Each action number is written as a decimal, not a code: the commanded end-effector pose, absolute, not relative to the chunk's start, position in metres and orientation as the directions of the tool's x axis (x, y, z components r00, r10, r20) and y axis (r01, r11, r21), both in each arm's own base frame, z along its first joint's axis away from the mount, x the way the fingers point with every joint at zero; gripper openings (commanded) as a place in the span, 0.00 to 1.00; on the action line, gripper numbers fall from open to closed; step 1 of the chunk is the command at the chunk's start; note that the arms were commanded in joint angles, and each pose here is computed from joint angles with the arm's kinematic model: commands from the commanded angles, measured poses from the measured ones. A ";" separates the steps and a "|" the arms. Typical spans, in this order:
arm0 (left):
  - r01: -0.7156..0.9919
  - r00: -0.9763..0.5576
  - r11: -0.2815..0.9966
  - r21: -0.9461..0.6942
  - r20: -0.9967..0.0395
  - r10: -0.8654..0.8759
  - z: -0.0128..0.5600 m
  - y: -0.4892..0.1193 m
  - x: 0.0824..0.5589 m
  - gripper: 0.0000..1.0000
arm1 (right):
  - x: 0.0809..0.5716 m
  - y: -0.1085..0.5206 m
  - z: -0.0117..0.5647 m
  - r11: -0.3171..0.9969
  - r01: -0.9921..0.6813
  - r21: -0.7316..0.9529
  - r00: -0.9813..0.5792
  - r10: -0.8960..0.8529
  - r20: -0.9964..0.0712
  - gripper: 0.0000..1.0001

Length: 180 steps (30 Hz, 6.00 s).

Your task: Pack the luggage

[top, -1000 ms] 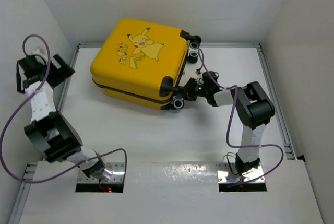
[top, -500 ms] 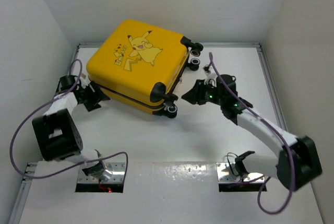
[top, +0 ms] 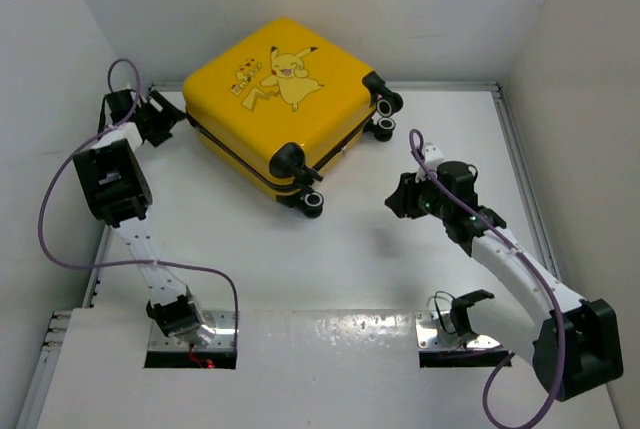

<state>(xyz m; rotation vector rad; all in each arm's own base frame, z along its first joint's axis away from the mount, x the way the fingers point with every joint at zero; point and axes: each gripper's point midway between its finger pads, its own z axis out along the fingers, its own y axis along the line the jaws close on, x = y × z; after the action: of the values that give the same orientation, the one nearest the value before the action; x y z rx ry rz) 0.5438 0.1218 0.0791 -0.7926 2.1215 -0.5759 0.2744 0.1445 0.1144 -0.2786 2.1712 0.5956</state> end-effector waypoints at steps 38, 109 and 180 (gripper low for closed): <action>-0.238 -0.528 0.941 -0.242 -0.781 -0.334 0.193 0.124 0.409 0.85 | 0.647 0.115 0.058 0.570 -0.335 0.750 -0.583 0.500 -0.641 0.68; -0.128 -0.525 0.979 -0.159 -0.827 -0.203 0.210 0.085 0.303 0.99 | 0.423 0.255 0.180 0.831 -0.517 0.205 -0.656 -0.231 -0.719 0.17; -0.155 -0.489 0.944 -0.292 -0.807 -0.330 0.211 0.098 0.319 0.94 | 0.443 0.225 0.088 0.803 -0.235 0.548 -0.724 0.232 -0.650 0.58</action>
<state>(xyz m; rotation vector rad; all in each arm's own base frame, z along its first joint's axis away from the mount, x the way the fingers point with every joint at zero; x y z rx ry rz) 0.3126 0.0895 0.1939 -0.3302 2.1333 -0.2416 0.4000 0.2190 0.0081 0.0990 2.5217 0.7315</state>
